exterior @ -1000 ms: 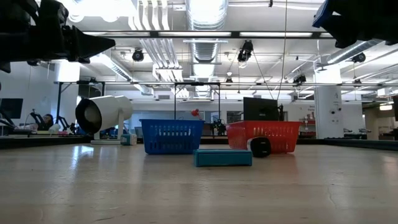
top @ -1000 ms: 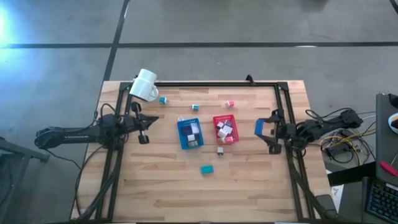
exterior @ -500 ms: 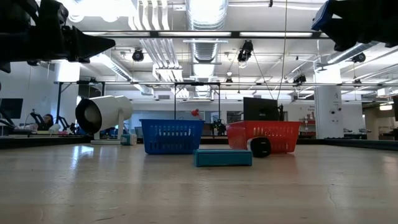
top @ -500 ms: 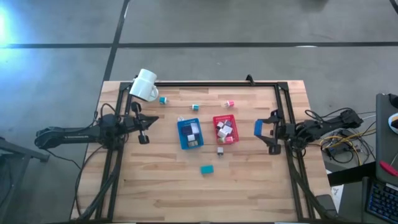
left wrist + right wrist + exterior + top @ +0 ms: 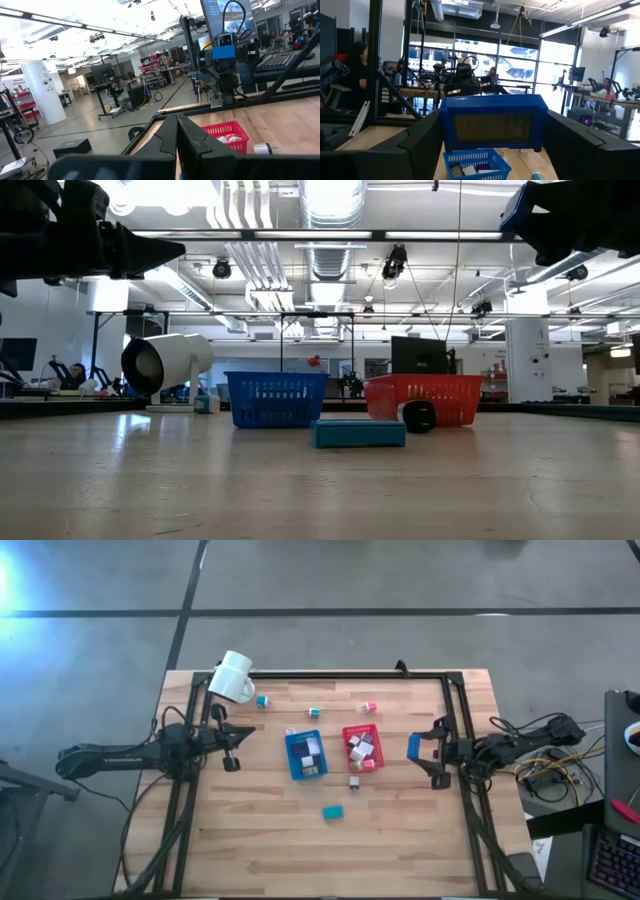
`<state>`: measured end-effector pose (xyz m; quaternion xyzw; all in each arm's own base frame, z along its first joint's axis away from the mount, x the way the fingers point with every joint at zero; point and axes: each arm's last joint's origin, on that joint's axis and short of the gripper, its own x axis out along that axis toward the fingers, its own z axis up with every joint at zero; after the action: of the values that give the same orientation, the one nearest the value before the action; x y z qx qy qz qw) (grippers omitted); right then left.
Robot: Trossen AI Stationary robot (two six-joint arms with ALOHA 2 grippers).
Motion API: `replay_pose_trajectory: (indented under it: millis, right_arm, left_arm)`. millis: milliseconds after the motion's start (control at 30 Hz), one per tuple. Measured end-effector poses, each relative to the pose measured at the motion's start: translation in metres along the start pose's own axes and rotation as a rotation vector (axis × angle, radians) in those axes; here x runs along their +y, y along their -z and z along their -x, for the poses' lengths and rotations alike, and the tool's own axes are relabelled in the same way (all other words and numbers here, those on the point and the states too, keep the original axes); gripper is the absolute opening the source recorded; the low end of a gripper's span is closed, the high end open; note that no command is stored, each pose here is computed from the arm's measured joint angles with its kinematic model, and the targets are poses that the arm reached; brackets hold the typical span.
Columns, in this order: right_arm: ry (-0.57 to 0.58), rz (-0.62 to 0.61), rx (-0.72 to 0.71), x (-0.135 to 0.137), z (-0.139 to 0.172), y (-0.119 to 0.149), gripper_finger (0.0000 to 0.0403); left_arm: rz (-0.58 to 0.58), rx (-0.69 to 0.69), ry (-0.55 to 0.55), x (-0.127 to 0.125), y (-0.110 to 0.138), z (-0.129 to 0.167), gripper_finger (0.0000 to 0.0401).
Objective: Pick & Place Office items
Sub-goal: Put the blue digital clock into the blue bin
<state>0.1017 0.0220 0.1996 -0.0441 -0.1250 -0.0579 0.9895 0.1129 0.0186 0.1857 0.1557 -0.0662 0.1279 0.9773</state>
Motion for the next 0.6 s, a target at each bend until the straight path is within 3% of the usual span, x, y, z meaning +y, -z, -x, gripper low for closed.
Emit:
replay_pose_trajectory:
  millis: [400, 600]
  right_arm:
    - [0.0, 0.0, 0.026, 0.002, -0.007, -0.003, 0.0282]
    - [0.063, 0.027, 0.092, 0.004, -0.017, -0.006, 0.0282]
  left_arm:
    - [0.035, 0.0, 0.0, 0.0, 0.0, 0.0, 0.0005]
    - [0.027, 0.0, -0.001, 0.0, 0.0, 0.0, 0.0005]
